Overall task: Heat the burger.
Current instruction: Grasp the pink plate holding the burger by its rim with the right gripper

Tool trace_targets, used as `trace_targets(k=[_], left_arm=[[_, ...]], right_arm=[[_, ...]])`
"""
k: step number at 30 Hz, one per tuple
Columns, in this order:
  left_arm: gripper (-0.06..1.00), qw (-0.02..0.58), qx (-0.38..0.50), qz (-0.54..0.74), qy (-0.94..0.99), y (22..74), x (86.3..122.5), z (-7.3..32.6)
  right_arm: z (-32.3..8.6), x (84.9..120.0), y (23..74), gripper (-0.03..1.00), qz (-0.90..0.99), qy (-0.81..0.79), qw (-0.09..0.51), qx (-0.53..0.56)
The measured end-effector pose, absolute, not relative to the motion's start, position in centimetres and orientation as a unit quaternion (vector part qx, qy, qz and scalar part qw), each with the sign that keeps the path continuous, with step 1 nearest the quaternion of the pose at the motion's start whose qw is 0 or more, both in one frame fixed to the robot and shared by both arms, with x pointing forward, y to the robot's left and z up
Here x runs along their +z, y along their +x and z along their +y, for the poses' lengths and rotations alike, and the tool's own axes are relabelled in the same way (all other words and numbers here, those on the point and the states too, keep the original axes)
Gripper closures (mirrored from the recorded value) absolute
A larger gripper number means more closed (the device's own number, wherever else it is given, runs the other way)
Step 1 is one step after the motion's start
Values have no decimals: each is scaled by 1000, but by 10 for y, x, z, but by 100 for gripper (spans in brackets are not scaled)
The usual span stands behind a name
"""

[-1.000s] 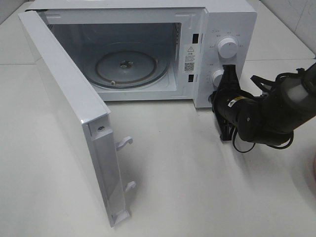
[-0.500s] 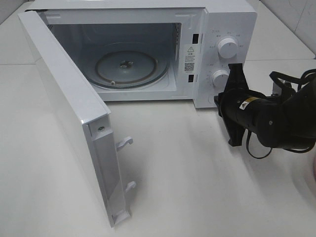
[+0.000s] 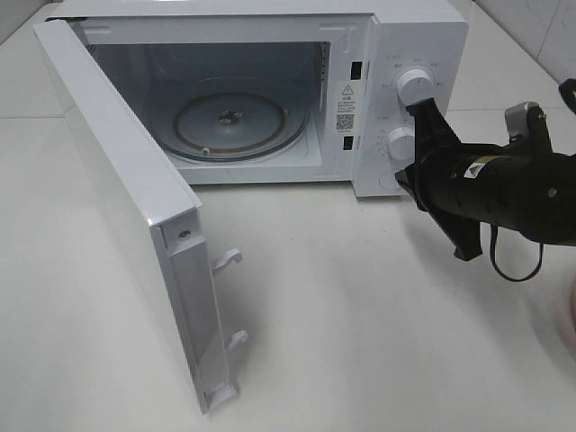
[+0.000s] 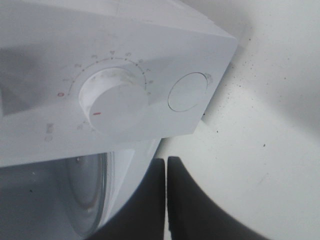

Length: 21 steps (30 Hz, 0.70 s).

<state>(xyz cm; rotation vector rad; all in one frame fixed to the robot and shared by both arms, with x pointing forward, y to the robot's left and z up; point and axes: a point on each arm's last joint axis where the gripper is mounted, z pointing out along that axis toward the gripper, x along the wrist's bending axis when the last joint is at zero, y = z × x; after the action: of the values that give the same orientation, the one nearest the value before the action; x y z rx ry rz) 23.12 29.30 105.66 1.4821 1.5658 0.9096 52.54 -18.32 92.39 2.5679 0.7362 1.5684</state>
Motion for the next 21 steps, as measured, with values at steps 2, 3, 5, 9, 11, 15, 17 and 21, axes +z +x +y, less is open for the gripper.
trace_targets(k=[2, 3, 5, 9, 11, 15, 17, 21], left_arm=[[-5, 390, 358, 616, 583, 231, 1057, 293], [-5, 390, 358, 616, 583, 231, 1057, 293], [-5, 390, 358, 616, 583, 231, 1057, 293], [-5, 390, 358, 616, 583, 231, 1057, 293], [-5, 390, 358, 616, 583, 231, 1057, 293], [-5, 390, 358, 616, 583, 231, 1057, 293], [-5, 390, 358, 616, 583, 231, 1057, 293], [-5, 390, 358, 616, 583, 231, 1057, 293]], right_arm=[[-183, 926, 524, 96, 255, 826, 29, 502], [-183, 929, 521, 96, 289, 821, 41, 491], [-183, 930, 520, 96, 304, 818, 46, 486], [-183, 934, 511, 96, 390, 805, 64, 442], [-183, 936, 507, 96, 417, 799, 67, 428], [-183, 937, 501, 95, 471, 784, 72, 397], [-183, 937, 497, 95, 498, 776, 72, 380], [-183, 937, 491, 94, 533, 765, 70, 355]])
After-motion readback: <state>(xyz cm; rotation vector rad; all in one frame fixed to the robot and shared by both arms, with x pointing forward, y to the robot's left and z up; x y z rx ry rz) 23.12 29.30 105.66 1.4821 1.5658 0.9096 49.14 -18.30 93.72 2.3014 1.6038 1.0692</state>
